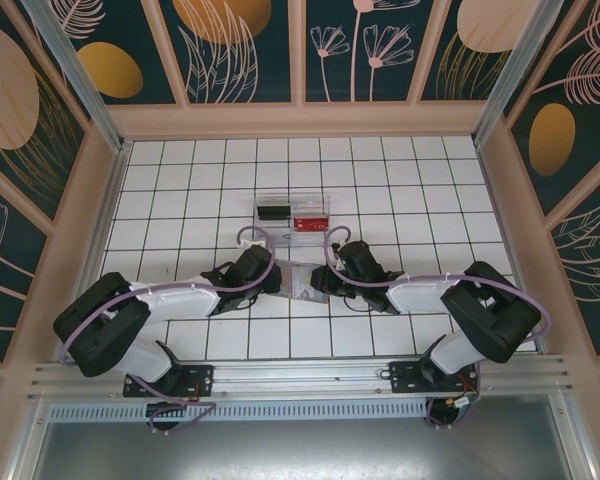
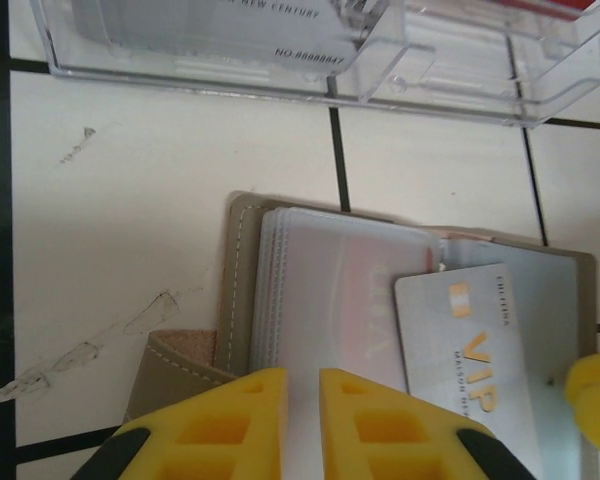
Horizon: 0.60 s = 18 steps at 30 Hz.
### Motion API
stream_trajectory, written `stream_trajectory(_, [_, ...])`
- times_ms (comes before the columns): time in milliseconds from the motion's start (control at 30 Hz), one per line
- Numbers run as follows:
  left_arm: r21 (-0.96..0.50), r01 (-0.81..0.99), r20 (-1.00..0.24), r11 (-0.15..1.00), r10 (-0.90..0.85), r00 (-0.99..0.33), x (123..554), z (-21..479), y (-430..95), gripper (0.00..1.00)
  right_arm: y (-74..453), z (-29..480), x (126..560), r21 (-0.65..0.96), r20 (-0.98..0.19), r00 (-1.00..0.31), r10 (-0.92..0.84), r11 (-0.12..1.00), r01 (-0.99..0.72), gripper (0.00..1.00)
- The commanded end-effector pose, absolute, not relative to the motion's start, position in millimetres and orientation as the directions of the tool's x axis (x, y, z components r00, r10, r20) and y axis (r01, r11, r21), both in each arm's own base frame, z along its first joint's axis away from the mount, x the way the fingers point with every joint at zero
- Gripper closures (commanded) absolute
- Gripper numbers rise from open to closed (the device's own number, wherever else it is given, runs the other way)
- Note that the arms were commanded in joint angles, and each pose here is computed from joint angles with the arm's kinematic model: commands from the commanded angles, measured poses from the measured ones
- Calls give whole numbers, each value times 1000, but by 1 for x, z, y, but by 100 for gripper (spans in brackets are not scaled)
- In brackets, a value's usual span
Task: Take the credit cards out of the card holder
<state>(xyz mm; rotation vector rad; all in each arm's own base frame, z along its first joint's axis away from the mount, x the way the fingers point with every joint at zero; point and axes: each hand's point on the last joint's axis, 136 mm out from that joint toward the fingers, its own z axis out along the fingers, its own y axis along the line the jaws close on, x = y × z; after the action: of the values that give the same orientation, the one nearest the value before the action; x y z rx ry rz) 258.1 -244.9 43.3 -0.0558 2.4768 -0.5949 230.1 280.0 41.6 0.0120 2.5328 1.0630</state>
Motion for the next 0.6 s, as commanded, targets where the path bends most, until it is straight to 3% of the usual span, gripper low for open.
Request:
stream_trajectory(0, [-447,108,-531,888,-166,-831,256,55,-248,82,276,40,233,666,-371,-915,155,731,-147,76])
stream_trajectory(200, [-524,181,-513,832,-139,-847,250,61,-274,86,272,34,233,657,-367,-916,161,742,-133,73])
stream_trajectory(567, [-515,211,-499,831,-90,-862,250,49,-295,91,271,27,232,653,-353,-923,153,747,-126,73])
